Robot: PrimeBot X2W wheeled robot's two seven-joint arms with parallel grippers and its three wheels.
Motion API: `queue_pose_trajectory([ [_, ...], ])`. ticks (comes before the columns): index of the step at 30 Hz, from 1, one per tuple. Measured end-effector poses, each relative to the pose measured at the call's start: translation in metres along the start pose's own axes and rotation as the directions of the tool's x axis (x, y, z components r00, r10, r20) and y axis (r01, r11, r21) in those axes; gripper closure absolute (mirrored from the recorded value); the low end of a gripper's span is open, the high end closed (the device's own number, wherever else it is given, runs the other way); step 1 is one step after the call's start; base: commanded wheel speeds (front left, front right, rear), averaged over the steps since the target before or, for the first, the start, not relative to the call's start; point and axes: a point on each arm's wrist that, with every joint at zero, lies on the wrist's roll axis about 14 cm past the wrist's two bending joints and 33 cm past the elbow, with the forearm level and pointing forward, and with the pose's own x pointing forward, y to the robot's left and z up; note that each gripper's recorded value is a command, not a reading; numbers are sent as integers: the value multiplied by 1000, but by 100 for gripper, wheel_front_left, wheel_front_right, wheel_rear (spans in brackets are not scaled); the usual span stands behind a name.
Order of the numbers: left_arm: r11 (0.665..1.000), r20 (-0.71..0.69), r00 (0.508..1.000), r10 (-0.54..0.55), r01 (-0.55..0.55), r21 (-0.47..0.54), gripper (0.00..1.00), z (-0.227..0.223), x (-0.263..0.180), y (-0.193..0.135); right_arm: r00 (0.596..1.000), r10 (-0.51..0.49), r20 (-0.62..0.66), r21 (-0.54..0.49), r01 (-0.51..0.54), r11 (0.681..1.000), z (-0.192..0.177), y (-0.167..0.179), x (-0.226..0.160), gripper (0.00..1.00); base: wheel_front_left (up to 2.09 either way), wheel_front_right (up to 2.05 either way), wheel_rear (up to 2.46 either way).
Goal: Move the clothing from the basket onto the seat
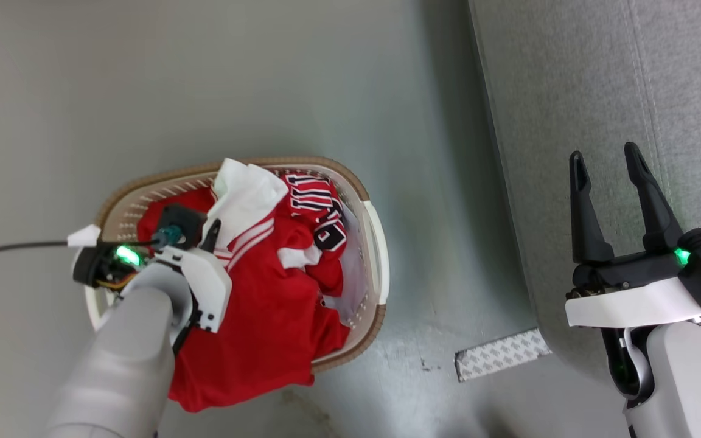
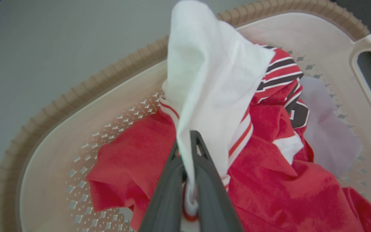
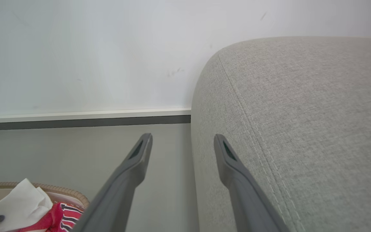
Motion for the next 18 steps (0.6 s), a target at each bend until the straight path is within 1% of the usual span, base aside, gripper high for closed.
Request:
queue_pose_trajectory([
  [5, 997, 40, 999, 29, -26, -76, 100, 10, -16, -1, 999, 26, 32, 18, -26, 1000, 14, 11, -1, 0, 0, 0, 0],
  [9, 985, 160, 984, 81, -55, -166, 100, 41, -36, 5, 997, 42, 63, 27, -44, 999, 29, 18, -4, 0, 0, 0, 0],
  [10, 980, 189, 977, 95, -59, -189, 100, 48, -44, 7, 997, 44, 71, 30, -46, 998, 33, 19, -6, 0, 0, 0, 0],
  [11, 972, 244, 962, 120, -64, -224, 100, 60, -60, 10, 995, 49, 83, 34, -52, 998, 40, 22, -11, 0, 0, 0, 0],
  [14, 966, 327, 932, 153, -70, -250, 100, 81, -89, 17, 993, 57, 105, 34, -61, 998, 51, 27, -19, 0, 0, 0, 0],
  [18, 963, 429, 884, 186, -77, -260, 100, 106, -130, 21, 989, 71, 127, 39, -77, 996, 63, 35, -33, 0, 0, 0, 0],
])
